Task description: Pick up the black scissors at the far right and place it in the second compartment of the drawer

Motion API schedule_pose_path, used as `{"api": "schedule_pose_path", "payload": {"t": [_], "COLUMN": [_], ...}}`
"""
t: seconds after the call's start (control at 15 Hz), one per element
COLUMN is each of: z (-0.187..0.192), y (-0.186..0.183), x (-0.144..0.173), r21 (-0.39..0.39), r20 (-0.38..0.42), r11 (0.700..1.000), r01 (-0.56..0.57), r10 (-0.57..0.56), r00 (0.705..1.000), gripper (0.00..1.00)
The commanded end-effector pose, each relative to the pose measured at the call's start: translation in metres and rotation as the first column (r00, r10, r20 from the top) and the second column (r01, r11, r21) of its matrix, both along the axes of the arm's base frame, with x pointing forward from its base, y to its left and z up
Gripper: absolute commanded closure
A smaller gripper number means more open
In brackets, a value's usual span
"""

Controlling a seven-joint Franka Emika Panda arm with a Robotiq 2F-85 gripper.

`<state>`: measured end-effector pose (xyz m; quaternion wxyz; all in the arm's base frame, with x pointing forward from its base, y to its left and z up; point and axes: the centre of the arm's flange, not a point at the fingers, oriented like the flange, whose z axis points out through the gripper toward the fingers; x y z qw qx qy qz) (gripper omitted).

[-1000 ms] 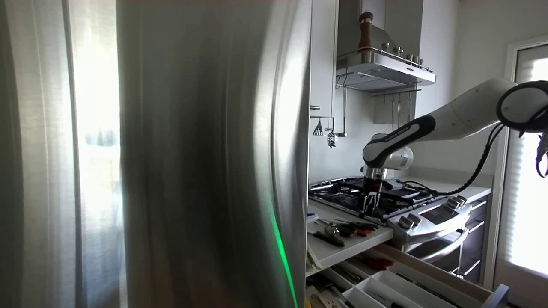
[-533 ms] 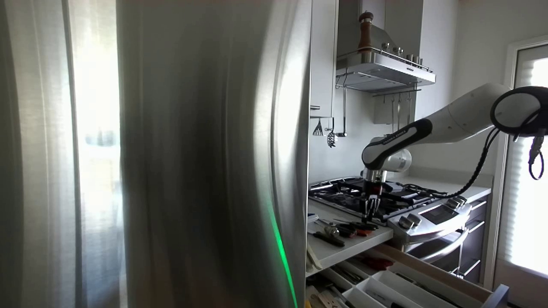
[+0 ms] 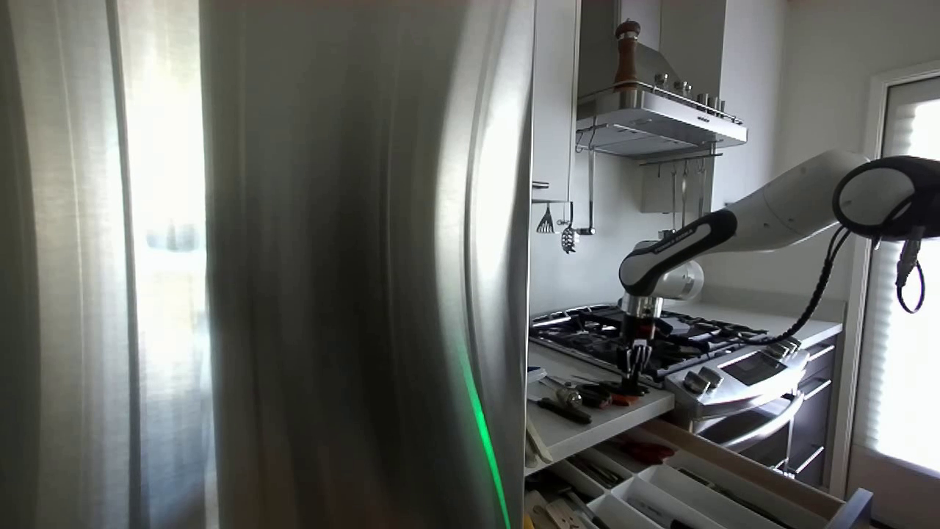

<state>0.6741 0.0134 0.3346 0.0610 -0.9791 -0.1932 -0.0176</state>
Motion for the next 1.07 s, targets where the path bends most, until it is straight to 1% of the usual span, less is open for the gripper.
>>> {"api": "schedule_pose_path", "payload": {"t": [0.0, 0.07, 0.13, 0.2, 0.27, 0.33, 0.4, 0.47, 0.53, 0.6, 0.67, 0.8, 0.87, 1.0], "z": [-0.006, -0.007, -0.008, -0.009, -0.01, -0.011, -0.012, -0.013, -0.014, -0.015, -0.016, -0.015, -0.013, -0.006], "y": [-0.007, -0.007, -0.007, -0.008, -0.008, -0.009, -0.009, -0.009, -0.009, -0.009, -0.009, -0.01, -0.01, -0.011], "x": [0.007, 0.007, 0.007, 0.007, 0.008, 0.007, 0.007, 0.008, 0.008, 0.008, 0.008, 0.008, 0.008, 0.006], "r21": [0.002, 0.002, 0.002, 0.002, 0.001, 0.001, 0.0, -0.001, -0.003, -0.005, -0.005, -0.008, -0.007, -0.002], "r20": [-0.037, -0.044, -0.051, -0.056, -0.061, -0.063, -0.065, -0.068, -0.072, -0.077, -0.082, -0.08, -0.078, -0.064], "r11": [1.0, 1.0, 1.0, 1.0, 1.0, 1.0, 1.0, 1.0, 1.0, 1.0, 1.0, 1.0, 1.0, 1.0], "r01": [-0.005, -0.006, -0.006, -0.006, -0.006, -0.006, -0.006, -0.006, -0.006, -0.007, -0.007, -0.002, 0.004, 0.02], "r10": [0.005, 0.006, 0.006, 0.006, 0.006, 0.006, 0.006, 0.006, 0.006, 0.007, 0.006, 0.001, -0.004, -0.02], "r00": [0.999, 0.999, 0.999, 0.998, 0.998, 0.998, 0.998, 0.998, 0.997, 0.997, 0.997, 0.997, 0.997, 0.998], "gripper": [0.52, 0.52, 0.47, 0.5, 0.5, 0.48, 0.51, 0.51, 0.54, 0.6, 0.76, 0.94, 0.92, 0.92]}}
